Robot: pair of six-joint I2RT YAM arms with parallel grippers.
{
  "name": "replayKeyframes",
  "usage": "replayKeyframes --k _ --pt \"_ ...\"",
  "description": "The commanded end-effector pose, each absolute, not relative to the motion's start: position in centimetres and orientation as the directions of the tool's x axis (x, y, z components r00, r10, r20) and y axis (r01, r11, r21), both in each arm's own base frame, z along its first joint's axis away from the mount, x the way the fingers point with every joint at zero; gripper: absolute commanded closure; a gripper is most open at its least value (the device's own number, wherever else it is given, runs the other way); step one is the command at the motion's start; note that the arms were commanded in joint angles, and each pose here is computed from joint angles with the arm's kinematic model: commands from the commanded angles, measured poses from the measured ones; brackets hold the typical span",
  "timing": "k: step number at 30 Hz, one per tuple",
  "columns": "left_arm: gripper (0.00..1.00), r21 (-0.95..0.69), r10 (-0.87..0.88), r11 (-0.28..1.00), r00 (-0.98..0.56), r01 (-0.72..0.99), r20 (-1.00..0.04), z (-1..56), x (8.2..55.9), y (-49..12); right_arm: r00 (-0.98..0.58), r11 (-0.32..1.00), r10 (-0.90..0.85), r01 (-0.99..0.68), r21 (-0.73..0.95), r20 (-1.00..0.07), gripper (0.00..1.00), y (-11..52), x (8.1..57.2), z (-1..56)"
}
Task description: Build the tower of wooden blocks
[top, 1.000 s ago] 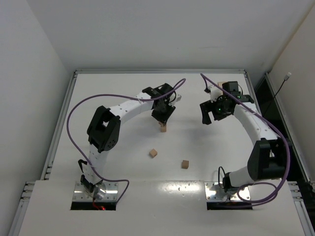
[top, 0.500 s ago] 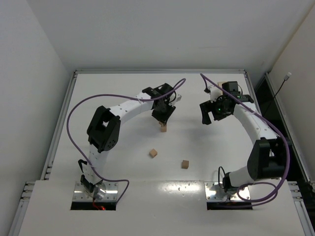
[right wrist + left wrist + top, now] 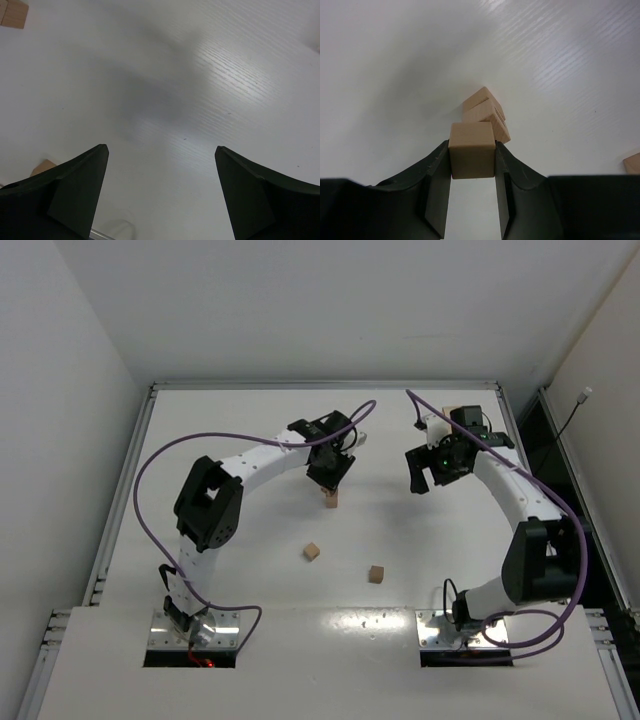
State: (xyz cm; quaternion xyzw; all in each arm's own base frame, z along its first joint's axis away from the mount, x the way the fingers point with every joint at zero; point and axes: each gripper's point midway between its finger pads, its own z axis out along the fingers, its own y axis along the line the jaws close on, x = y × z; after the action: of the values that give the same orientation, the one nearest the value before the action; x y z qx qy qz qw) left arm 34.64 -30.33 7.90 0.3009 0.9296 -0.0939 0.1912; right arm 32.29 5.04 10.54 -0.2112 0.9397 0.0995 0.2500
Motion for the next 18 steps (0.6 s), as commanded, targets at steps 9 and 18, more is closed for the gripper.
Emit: replayKeyframes --k 9,18 --pt "1.0 -0.057 0.504 0.799 -0.717 0.599 -0.482 10.8 34.6 -30.9 -0.756 0.879 -0.355 -0.47 0.077 -0.55 0.15 5.6 33.3 11.5" --pt "1.0 -0.063 0.497 0.797 -0.711 0.601 -0.497 11.6 34.3 -31.2 -0.756 0.879 -0.355 -0.47 0.077 -0.55 0.15 5.6 33.3 11.5"
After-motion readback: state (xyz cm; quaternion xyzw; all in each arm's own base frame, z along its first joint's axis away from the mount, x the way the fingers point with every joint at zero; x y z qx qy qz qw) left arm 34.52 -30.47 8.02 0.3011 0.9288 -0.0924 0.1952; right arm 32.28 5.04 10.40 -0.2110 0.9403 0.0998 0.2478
